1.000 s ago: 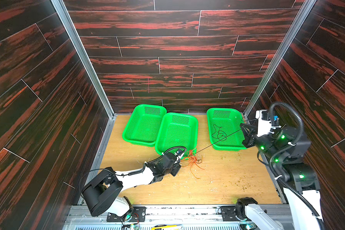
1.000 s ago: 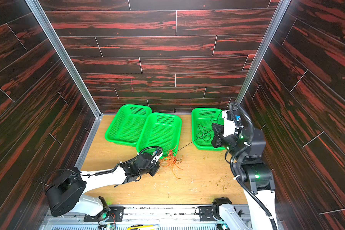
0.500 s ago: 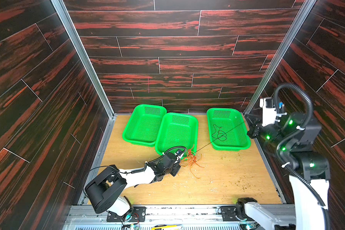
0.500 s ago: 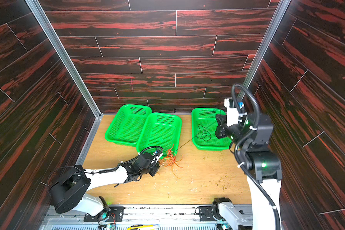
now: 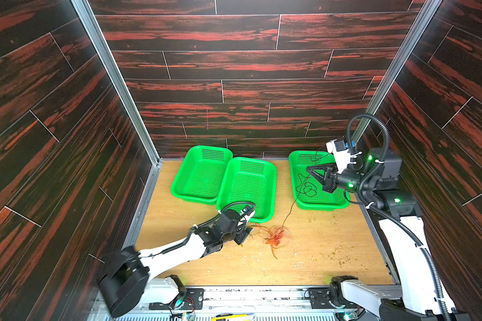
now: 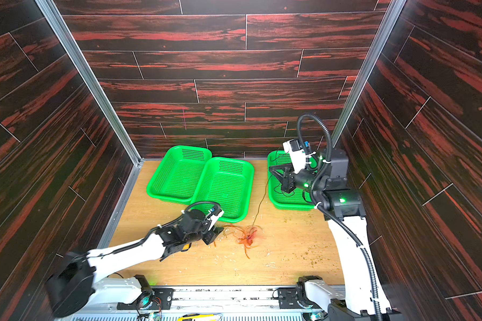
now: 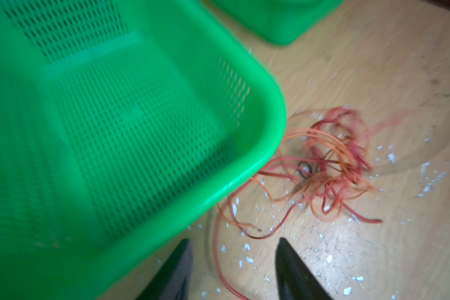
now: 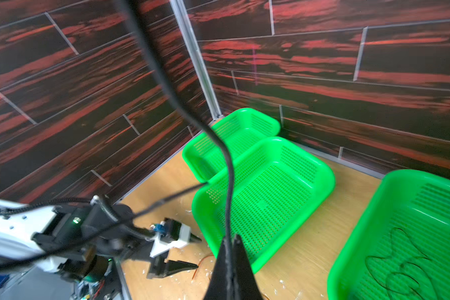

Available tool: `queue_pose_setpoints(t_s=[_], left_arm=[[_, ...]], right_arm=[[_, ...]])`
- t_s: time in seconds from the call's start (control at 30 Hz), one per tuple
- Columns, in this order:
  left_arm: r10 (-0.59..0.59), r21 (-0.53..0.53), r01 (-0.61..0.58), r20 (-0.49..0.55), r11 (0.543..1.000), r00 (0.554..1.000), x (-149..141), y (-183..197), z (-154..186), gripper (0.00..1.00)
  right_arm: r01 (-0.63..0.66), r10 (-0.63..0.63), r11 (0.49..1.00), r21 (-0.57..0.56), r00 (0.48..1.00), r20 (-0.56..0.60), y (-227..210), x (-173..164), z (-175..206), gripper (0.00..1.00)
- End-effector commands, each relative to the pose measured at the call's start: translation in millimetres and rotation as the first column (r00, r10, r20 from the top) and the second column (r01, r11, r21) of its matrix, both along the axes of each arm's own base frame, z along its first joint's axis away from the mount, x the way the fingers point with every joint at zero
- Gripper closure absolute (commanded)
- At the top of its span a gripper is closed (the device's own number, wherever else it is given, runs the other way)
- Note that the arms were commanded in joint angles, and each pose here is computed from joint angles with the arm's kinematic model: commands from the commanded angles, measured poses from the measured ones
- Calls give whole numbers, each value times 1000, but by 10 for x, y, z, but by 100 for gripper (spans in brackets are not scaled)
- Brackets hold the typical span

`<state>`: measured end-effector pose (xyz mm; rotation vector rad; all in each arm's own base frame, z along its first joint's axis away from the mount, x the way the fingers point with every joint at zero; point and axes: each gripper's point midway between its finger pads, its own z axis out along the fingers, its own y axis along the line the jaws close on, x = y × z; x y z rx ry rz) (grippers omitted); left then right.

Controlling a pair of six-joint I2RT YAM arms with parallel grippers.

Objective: Untangle and sort cables by color
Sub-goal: Untie the cable.

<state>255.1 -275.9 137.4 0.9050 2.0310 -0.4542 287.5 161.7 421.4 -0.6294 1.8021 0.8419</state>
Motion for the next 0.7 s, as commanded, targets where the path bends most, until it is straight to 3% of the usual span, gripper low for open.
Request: queue_pose_setpoints(t_s=[0.0,0.13,0.17,0.2,0.43,0.67], left_arm=[[-74,-93,86,131,992,989,-30,-211,583,29],[-143,-169,174,181,970,973,-37,-537,948,17],[-163,-187,195,177,963,971,-34,-633,989,3],[-179,-208,214,173,954,969,-21,-738,1032,2],[-136,-346,179,144,921,980,229,-1121,965,1],[-169,-405,193,94,894,981,342,-1418,779,2]], right_arm=[[-85,83,996,35,996,44,142,-101,82,100],[-145,143,989,38,988,52,260,-169,51,100],[-154,151,987,40,987,61,276,-180,61,100],[-163,160,986,45,984,73,291,-204,87,100],[-222,210,973,67,966,153,331,-402,326,100],[-259,242,963,80,954,177,349,-530,432,100]])
